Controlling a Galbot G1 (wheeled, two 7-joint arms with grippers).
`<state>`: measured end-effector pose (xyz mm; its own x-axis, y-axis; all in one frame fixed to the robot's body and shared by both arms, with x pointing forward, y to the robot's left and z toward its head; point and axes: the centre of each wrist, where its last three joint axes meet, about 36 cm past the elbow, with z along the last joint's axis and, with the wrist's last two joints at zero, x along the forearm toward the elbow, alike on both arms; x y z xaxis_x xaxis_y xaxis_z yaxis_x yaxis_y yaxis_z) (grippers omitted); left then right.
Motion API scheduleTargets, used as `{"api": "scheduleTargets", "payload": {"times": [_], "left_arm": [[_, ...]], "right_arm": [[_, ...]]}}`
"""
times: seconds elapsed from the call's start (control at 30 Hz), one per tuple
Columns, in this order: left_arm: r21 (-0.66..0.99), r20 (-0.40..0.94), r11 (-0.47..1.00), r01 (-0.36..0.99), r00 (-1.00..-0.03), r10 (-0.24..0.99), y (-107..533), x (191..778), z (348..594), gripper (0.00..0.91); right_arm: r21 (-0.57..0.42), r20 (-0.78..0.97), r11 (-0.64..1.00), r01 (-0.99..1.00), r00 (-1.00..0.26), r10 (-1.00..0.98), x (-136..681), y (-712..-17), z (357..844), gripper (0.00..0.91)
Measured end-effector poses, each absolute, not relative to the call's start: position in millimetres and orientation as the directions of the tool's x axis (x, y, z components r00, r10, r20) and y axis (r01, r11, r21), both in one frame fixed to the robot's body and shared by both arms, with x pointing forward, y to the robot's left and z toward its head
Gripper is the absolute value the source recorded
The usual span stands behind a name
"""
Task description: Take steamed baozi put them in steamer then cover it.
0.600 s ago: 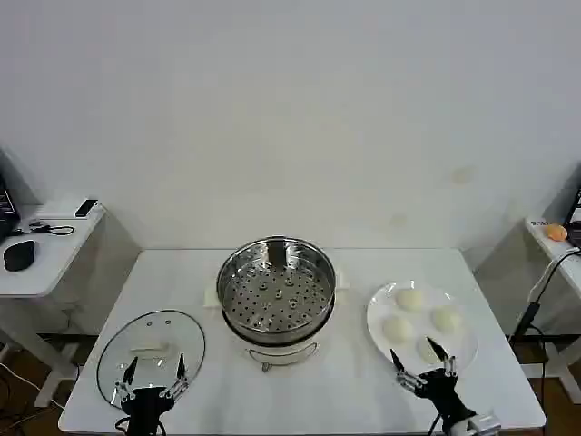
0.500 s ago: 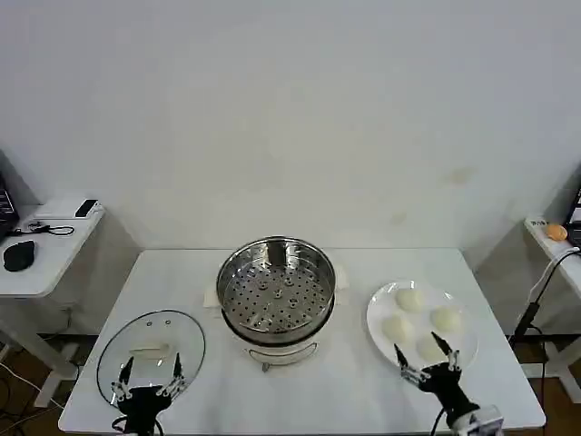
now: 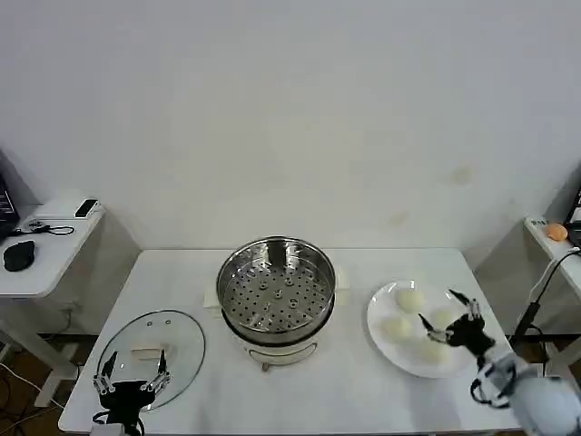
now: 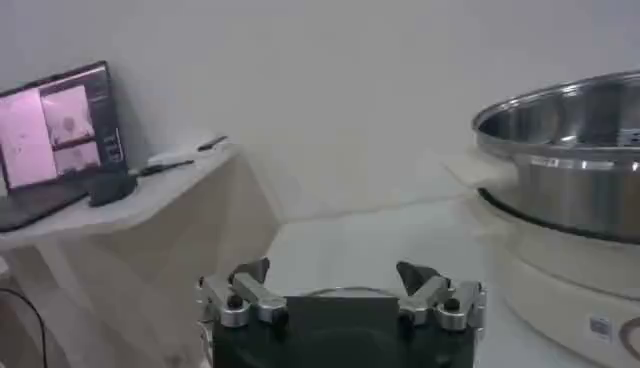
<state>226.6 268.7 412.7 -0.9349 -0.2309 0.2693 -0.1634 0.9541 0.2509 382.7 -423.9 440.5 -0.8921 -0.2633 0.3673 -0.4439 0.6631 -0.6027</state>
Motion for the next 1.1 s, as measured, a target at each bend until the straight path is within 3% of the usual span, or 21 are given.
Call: {"api": "scheduleTargets", "payload": {"times": [0.13, 0.3, 0.63, 1.1], "left_arm": [[0.254, 0.27, 0.954, -0.157, -0.936, -0.225, 269, 227, 417, 0.907], [0.273, 0.257, 0.951, -0.146, -0.941, -0.219, 272, 229, 422, 0.907], [0.297, 0.254, 0.944, -0.142, -0.942, -0.221, 277, 230, 423, 0.907], [0.332, 0.245, 0.932, -0.146, -0.941, -0.235, 286, 233, 423, 0.907]], "right_arm": [[-0.676, 0.462, 0.503, -0.539, -0.842, -0.281, 416, -442, 462, 0.907], [-0.69, 0.592, 0.303, -0.657, -0.754, -0.286, 458, -452, 481, 0.907], [-0.548, 0.809, 0.02, -0.837, -0.535, -0.244, 537, -448, 495, 0.907], [-0.38, 0.918, -0.105, -0.919, -0.361, -0.162, 613, -418, 473, 0.907]]}}
